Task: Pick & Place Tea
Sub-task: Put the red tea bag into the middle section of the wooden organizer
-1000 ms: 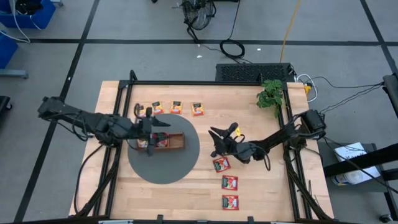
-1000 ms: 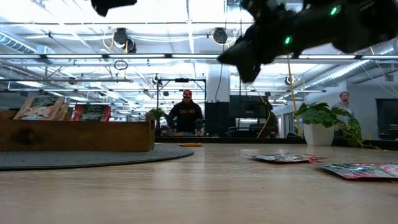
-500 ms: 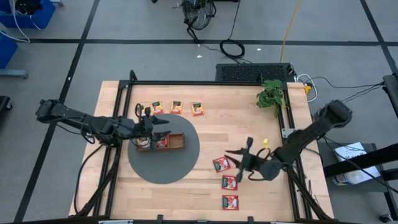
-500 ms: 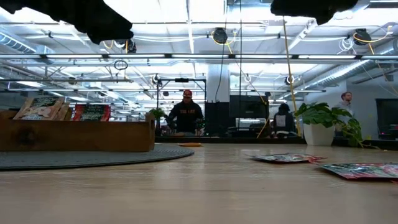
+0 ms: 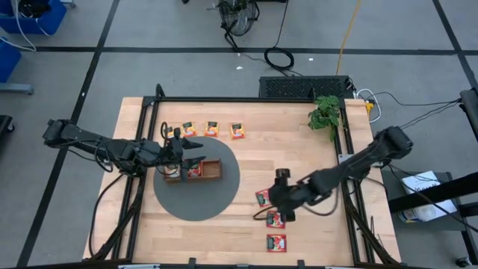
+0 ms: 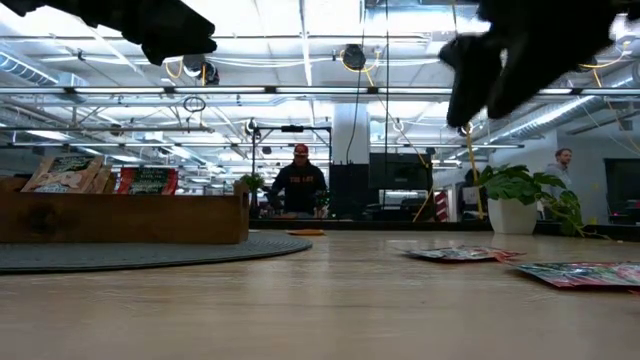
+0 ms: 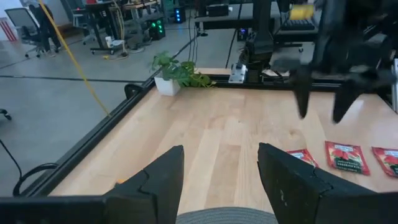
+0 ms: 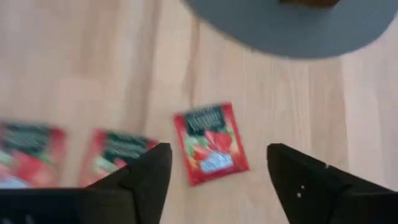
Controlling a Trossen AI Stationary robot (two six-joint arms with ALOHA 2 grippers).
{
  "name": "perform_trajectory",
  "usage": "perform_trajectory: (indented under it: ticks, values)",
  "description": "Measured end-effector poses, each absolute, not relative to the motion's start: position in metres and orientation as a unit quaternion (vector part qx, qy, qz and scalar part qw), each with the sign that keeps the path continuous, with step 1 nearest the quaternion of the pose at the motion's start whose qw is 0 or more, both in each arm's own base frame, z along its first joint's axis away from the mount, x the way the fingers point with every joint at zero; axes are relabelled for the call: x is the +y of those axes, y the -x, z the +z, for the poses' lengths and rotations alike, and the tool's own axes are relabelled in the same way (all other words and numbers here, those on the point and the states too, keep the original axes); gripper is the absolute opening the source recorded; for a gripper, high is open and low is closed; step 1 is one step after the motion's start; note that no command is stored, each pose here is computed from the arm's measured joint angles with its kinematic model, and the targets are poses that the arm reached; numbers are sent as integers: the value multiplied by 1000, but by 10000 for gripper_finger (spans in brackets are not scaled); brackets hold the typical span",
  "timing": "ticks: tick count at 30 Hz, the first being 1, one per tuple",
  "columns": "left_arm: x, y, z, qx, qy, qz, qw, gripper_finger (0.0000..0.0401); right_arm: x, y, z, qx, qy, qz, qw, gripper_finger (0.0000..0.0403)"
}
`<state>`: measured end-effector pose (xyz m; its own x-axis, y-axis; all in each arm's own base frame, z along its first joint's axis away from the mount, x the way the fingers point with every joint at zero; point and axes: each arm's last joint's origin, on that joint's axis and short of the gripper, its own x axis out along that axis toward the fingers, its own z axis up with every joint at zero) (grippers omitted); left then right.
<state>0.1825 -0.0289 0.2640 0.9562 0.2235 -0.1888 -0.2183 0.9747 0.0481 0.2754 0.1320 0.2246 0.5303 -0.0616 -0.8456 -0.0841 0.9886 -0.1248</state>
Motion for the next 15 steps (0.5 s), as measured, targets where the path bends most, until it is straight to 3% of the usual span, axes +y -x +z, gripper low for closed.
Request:
perform_trajectory:
  ticks: [8,15]
  values:
    - [-29,-183,264,97,-13,112,989,207,109,-303,167,590,49,27,806,257]
    - [-29,-183,264,97,-14,112,989,207,100,-316,141,611,65,68,786,260]
